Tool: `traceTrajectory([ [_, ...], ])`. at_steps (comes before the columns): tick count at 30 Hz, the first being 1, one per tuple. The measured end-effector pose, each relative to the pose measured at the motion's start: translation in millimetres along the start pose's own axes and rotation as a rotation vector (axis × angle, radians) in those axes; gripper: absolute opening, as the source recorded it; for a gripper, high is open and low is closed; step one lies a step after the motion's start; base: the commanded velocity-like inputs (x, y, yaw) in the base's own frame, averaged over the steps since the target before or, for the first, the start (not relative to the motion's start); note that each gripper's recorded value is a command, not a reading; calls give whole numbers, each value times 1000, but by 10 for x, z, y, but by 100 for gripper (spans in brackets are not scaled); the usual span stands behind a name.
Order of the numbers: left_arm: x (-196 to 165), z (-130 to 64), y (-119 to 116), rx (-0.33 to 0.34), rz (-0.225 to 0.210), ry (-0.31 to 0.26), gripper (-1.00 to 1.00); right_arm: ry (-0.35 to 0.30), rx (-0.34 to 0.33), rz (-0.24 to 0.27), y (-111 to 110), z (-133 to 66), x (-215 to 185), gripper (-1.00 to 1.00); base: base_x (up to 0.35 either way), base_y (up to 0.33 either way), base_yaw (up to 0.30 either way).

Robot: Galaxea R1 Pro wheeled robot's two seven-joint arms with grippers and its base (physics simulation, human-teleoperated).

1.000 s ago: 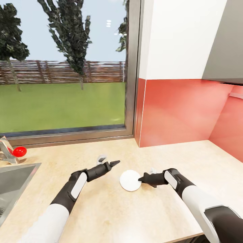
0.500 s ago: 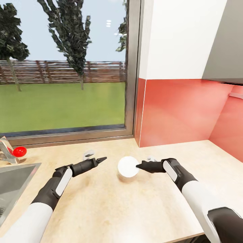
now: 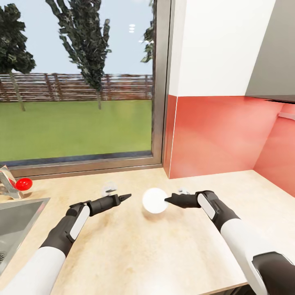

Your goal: Set up a coffee station on the kitchen countertop: keep the coffee maker on the countertop, move the bottle of coffee from the kitchen shelf to the counter next to the coffee maker, place a paper coffee filter on top of the coffee maker, put the saucer next to the coffee maker with the coffee cup on the saucer, and place the electric kettle next to the coffee maker.

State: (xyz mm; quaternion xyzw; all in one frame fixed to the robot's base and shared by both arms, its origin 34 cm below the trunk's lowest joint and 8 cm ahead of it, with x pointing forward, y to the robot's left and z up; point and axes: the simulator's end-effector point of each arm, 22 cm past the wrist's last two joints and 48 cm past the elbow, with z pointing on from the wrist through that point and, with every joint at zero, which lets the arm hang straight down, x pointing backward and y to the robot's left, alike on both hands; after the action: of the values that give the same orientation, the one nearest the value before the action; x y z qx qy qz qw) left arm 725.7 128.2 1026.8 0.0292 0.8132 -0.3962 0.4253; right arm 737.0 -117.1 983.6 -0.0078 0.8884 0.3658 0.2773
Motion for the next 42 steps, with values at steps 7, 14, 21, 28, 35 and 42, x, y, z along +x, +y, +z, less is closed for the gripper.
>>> traceTrajectory([
  [7, 10, 0, 8, -3, 5, 4, 100, -1, -4, -4, 28, 7, -8, -100, -5, 3, 91],
  [14, 22, 10, 21, -3, 3, 6, 100, 0, -1, -2, -3, 10, -8, -100, -215, 161, 282],
  [21, 35, 16, 31, -3, 1, 8, 100, 2, -1, -1, -16, 19, 3, -100, -225, 249, 288],
  [28, 42, 10, 54, -6, -1, 10, 100, 3, 1, 1, -30, 21, 7, -100, -88, 297, 187],
  [35, 43, 10, 57, -7, -2, 10, 100, 3, 1, 1, -31, 23, 6, -100, -57, 309, 3],
  [42, 43, 10, 58, -7, -2, 10, 100, 2, 1, 1, -33, 22, 6, -100, -119, 309, 72],
])
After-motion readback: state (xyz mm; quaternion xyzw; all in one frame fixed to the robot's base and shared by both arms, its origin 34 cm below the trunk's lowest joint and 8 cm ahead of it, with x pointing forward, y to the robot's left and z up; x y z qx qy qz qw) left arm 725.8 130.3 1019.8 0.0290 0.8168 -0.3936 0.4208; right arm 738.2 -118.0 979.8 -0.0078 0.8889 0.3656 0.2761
